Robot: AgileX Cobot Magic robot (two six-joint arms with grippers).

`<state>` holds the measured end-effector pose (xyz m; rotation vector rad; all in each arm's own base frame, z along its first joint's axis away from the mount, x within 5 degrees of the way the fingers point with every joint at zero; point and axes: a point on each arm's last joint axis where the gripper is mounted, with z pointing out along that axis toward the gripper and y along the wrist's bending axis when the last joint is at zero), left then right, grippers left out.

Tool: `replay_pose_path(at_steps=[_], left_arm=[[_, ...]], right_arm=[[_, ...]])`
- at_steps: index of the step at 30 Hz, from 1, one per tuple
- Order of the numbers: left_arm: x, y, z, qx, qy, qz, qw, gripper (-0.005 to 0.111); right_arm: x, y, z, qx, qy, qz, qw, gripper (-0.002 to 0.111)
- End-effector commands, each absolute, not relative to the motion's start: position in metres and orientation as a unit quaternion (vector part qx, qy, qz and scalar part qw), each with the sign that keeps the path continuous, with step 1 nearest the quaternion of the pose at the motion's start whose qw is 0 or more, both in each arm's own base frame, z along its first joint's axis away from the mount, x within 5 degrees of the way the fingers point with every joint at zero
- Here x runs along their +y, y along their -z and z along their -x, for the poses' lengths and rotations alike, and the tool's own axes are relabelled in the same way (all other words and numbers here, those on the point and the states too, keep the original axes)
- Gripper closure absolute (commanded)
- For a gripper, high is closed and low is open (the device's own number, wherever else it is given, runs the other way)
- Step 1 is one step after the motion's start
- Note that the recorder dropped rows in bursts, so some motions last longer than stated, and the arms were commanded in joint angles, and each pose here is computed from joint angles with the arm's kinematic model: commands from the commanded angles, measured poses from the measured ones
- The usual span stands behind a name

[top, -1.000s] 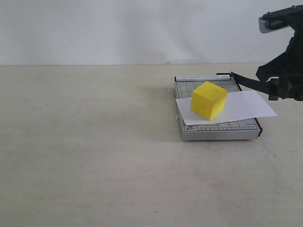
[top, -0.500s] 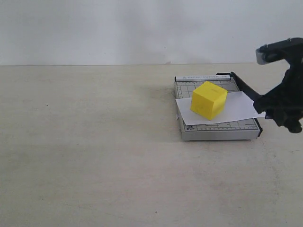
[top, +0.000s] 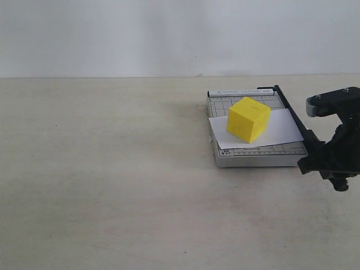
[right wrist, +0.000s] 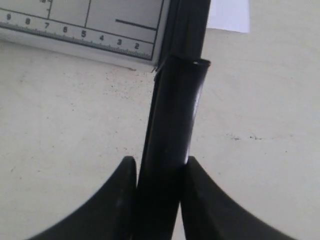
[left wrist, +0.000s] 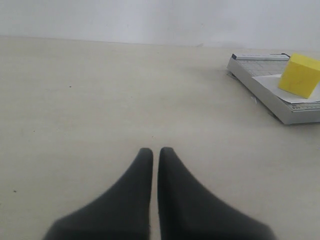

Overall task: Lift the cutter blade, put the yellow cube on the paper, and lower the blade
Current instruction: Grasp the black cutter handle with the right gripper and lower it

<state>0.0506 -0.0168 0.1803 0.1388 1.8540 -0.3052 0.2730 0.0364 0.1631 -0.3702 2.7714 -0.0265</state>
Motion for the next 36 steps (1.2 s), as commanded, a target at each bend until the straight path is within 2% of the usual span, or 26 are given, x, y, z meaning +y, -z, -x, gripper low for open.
replay_pose_path(at_steps=[1, 13, 26, 31, 33, 36], left_arm=[[-0.017, -0.181, -0.050, 0.794, 0.134, -0.059, 0.589, 0.102], [-0.017, -0.181, -0.050, 0.795, 0.134, -0.059, 0.589, 0.102], [-0.017, -0.181, -0.050, 0.795, 0.134, -0.059, 0.589, 0.102], [-0.017, -0.181, -0.050, 0.795, 0.134, -0.059, 0.589, 0.102], [-0.017, -0.181, -0.050, 0.795, 0.134, -0.059, 0.589, 0.102], [-0.017, -0.181, -0.050, 0.795, 0.134, -0.059, 0.589, 0.102]], right_arm=[[0.038, -0.145, -0.254, 0.987, -0.003, 0.128, 0.102, 0.108], [0.040, -0.147, -0.262, 0.982, -0.006, 0.124, 0.145, 0.108], [0.040, -0.133, -0.261, 0.986, -0.006, 0.128, 0.111, 0.108], [0.040, -0.142, -0.261, 0.982, -0.005, 0.140, 0.128, 0.107], [0.040, -0.146, -0.261, 0.980, -0.004, 0.145, 0.135, 0.100], [0.040, -0.148, -0.261, 0.979, -0.003, 0.150, 0.138, 0.079]])
